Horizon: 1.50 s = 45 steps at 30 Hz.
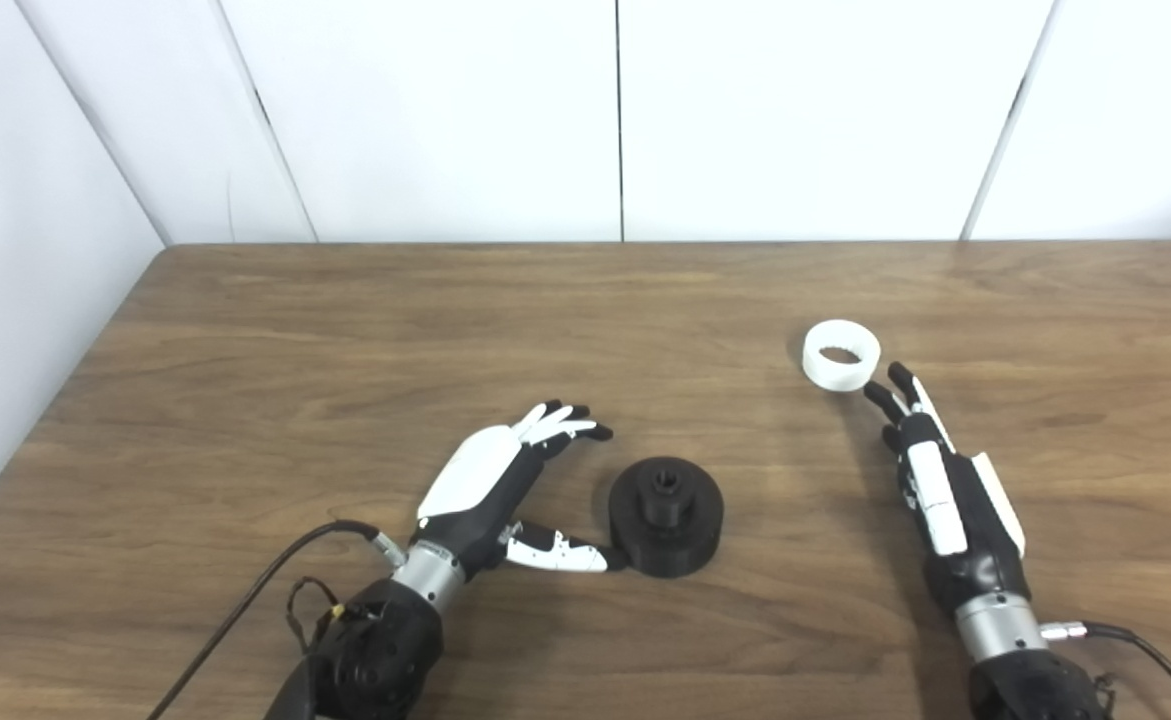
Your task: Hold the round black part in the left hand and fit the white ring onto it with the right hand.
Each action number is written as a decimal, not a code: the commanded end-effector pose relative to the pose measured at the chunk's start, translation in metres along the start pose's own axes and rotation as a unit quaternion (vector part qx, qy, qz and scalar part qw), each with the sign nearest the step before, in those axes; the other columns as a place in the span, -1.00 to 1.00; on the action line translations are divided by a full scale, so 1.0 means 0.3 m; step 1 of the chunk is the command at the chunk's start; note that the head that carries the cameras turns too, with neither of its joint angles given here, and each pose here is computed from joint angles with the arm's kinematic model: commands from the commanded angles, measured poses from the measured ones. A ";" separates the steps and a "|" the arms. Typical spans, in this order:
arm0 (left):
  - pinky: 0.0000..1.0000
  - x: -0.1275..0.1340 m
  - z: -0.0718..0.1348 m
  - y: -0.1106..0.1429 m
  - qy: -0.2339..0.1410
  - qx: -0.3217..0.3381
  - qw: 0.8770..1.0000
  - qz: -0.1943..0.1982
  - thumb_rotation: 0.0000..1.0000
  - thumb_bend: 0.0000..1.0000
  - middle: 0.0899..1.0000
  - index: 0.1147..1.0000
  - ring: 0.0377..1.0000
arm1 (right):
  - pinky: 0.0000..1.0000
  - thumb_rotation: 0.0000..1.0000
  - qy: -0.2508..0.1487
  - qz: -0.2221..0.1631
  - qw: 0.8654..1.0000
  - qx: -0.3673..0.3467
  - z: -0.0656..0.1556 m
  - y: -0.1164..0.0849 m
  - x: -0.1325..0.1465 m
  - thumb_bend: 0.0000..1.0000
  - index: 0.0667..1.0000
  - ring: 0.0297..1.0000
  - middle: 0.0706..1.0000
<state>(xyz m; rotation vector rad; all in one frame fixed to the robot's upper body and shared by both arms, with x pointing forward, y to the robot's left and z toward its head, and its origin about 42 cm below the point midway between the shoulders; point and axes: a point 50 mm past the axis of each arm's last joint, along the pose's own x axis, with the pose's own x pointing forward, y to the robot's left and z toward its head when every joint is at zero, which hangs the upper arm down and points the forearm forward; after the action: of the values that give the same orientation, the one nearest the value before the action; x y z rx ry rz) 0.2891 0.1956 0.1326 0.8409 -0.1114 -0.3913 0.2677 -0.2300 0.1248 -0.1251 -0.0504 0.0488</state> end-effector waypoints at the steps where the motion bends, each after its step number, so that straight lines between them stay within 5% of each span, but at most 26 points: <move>1: 0.89 0.018 0.013 -0.008 -0.001 0.004 1.000 -0.015 -0.33 1.00 0.89 0.58 1.00 | 1.00 1.00 0.001 -0.008 1.000 0.006 -0.001 0.010 -0.032 0.23 0.97 1.00 0.85; 45: 0.87 -0.017 0.073 -0.051 -0.009 -0.013 0.998 -0.065 -0.30 1.00 0.93 0.61 1.00 | 1.00 1.00 0.005 -0.010 1.000 0.006 0.015 0.020 -0.018 0.27 0.97 1.00 0.85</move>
<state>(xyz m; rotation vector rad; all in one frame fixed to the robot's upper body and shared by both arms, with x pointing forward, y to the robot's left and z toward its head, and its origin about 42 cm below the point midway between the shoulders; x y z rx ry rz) 0.2766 0.1793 0.1434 0.8311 -0.0969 -0.4644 0.2684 -0.2274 0.1263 -0.1240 -0.0446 0.0368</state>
